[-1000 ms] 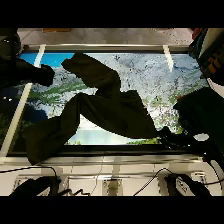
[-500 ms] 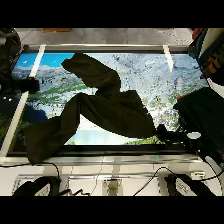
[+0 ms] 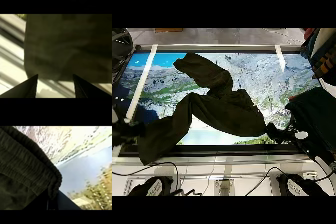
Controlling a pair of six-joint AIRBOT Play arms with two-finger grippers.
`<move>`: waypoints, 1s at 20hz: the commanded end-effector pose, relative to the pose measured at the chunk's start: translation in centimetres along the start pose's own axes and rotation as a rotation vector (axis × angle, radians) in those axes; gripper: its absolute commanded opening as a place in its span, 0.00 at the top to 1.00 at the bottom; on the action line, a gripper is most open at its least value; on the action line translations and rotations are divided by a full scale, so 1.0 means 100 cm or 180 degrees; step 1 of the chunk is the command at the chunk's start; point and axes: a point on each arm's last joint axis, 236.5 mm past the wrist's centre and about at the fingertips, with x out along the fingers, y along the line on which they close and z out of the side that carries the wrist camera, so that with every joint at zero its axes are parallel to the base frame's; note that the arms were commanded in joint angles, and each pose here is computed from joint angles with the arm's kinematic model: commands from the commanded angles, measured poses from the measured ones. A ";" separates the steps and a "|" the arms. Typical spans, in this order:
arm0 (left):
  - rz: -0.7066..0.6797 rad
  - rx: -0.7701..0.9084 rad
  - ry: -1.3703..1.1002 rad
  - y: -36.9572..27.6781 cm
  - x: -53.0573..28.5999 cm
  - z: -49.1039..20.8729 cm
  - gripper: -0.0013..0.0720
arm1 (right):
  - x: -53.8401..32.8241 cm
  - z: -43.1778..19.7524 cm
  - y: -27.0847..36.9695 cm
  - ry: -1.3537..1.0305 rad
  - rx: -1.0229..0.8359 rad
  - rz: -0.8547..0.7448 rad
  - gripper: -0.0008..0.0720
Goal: Fold the clothes and pants, and hang the long-sleeved shirts on hangers.
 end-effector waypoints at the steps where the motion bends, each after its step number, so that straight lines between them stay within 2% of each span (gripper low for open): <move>1: 0.0162 -0.0552 0.0530 0.029 0.026 -0.058 0.34 | 0.000 0.007 -0.002 -0.0096 -0.0031 -0.0029 0.93; 3: 0.0286 -0.0588 0.0743 0.041 0.036 -0.076 0.24 | 0.000 0.006 -0.002 -0.0087 -0.0036 -0.0031 0.93; 7: 0.0207 -0.0287 0.0807 0.048 0.058 -0.085 0.24 | 0.000 0.003 -0.001 -0.0041 -0.0034 -0.0018 0.93; 10: -0.0062 -0.0357 0.0771 0.051 0.063 -0.080 0.26 | 0.000 -0.002 0.001 0.0027 -0.0039 0.0002 0.93; 12: -0.0247 -0.0456 0.0652 0.058 0.067 -0.071 0.30 | 0.000 -0.005 0.002 0.0076 -0.0042 0.0010 0.93; 15: -0.0389 -0.0599 0.0315 0.071 0.072 -0.048 0.30 | 0.000 -0.006 0.002 0.0084 -0.0040 0.0011 0.93; 18: -0.0632 -0.0425 0.0189 0.062 0.080 -0.034 0.29 | 0.000 -0.006 0.002 0.0084 -0.0043 0.0011 0.93; 19: -0.0739 -0.0262 0.0218 0.055 0.085 -0.033 0.19 | 0.000 -0.006 0.002 0.0084 -0.0042 0.0010 0.93; 20: -0.0845 -0.0166 0.0287 0.048 0.091 -0.034 0.05 | 0.000 -0.006 0.002 0.0086 -0.0042 0.0011 0.93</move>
